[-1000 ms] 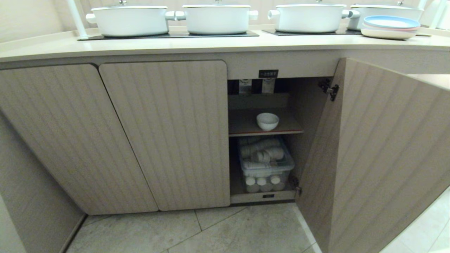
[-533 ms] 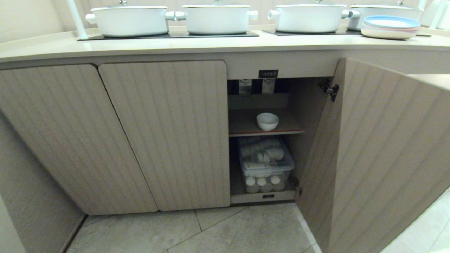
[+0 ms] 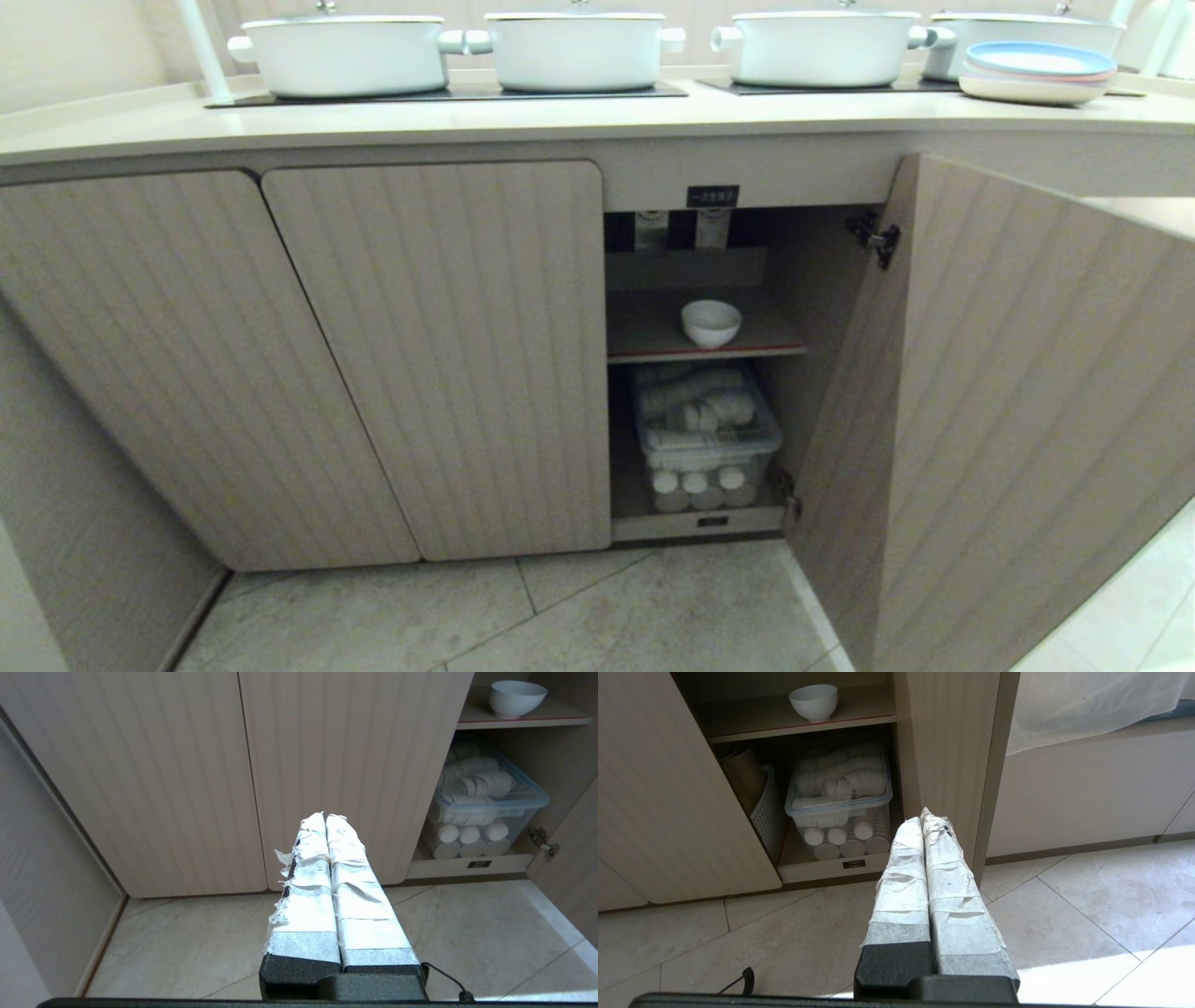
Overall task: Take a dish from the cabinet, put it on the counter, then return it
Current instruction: Take the bowl from the cabinet
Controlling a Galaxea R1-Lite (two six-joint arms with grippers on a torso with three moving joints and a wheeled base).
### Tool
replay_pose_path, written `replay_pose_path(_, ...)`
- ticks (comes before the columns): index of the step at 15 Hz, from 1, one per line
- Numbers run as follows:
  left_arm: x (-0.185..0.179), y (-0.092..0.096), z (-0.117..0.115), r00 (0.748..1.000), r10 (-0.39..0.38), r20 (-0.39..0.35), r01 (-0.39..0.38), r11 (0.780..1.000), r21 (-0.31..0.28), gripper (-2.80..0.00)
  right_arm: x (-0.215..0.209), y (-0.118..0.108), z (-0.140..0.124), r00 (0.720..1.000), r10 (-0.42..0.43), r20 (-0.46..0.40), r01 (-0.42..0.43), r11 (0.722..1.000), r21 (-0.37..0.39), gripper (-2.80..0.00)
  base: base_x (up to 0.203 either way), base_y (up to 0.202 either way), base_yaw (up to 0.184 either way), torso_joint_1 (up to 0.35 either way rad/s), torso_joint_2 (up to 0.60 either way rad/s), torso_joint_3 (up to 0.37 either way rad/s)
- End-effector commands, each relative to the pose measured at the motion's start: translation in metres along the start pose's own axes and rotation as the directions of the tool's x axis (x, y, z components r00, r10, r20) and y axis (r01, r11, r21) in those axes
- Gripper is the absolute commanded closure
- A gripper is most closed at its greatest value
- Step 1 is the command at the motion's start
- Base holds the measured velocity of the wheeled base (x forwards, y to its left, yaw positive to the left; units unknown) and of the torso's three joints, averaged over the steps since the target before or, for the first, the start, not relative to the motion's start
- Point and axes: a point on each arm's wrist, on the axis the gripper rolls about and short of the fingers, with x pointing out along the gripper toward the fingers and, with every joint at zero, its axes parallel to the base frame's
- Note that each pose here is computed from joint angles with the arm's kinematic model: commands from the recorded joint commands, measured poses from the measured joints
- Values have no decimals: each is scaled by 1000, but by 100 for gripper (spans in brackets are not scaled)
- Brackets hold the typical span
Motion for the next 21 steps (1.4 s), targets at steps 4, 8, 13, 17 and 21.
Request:
replay_pose_path(4,0,0,0,1000,0,0,0,1000,0,0,0,0,0,1000,-1,0,1,1000,0,0,0,0,0,0,0,0)
replay_pose_path(8,0,0,0,1000,1,0,-1,1000,0,0,0,0,0,1000,-1,0,1,1000,0,0,0,0,0,0,0,0)
replay_pose_path(13,0,0,0,1000,0,0,0,1000,0,0,0,0,0,1000,-1,0,1,1000,0,0,103,0,0,0,2,2)
replay_pose_path(17,0,0,0,1000,0,0,0,1000,0,0,0,0,0,1000,-1,0,1,1000,0,0,195,0,2,3,4,0)
replay_pose_path(21,0,0,0,1000,0,0,0,1000,0,0,0,0,0,1000,-1,0,1,1000,0,0,195,0,2,1,1,6)
